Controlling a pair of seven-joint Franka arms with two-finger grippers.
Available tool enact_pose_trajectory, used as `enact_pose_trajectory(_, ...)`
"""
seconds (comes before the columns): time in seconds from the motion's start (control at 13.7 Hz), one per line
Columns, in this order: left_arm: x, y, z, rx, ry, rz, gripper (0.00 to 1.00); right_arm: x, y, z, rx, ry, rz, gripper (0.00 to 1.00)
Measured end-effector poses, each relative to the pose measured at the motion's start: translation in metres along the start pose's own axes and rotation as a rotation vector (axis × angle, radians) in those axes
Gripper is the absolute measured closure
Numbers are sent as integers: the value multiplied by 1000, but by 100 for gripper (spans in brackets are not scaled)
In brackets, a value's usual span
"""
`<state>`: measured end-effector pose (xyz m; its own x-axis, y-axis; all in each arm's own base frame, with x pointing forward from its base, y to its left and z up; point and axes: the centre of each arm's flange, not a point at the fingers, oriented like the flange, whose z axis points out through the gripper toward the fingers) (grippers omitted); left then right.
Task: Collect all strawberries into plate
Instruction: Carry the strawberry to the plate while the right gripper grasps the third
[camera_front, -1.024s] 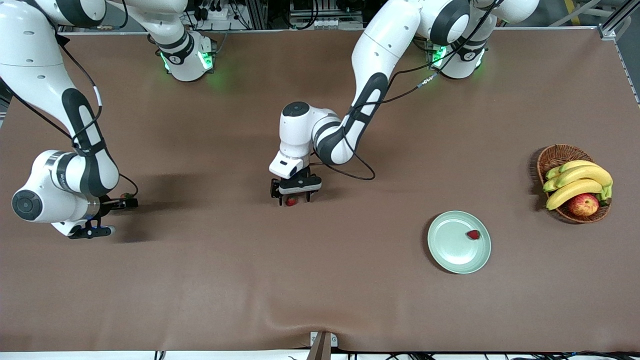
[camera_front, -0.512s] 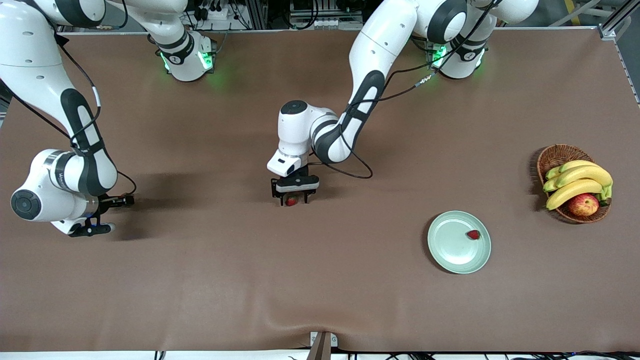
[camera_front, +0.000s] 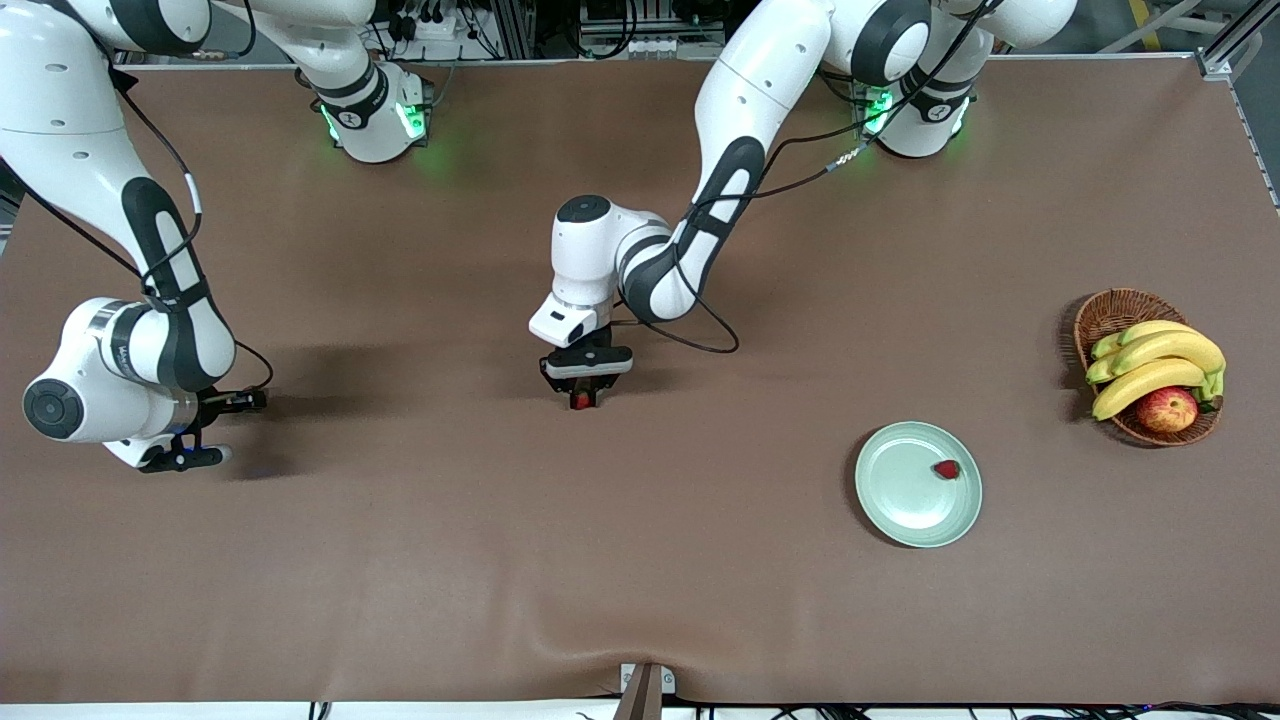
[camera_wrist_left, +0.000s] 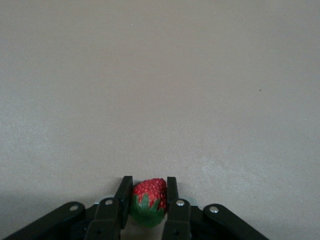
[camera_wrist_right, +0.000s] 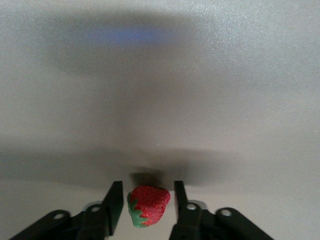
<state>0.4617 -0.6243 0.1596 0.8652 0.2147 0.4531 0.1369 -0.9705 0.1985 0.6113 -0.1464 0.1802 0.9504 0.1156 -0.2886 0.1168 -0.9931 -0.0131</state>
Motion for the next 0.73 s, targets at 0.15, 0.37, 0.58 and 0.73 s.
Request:
enact_pose_trajectory(0.15, 13, 0, -3, 5, -3, -57, 68, 0, 0, 0, 0, 0, 0, 61)
enact_pose_trajectory(0.37, 91, -21, -20, 80, -12, -223, 68, 0, 0, -1, 0, 2, -1, 73)
enact_pose_trajectory(0.58, 171, -57, -43, 148, -24, -369, 68, 0, 0, -2, -1, 3, -1, 75)
enact_pose_trajectory(0.73, 209, -85, -49, 195, -61, -473, 68, 1, 0, -4, -3, 9, -2, 75)
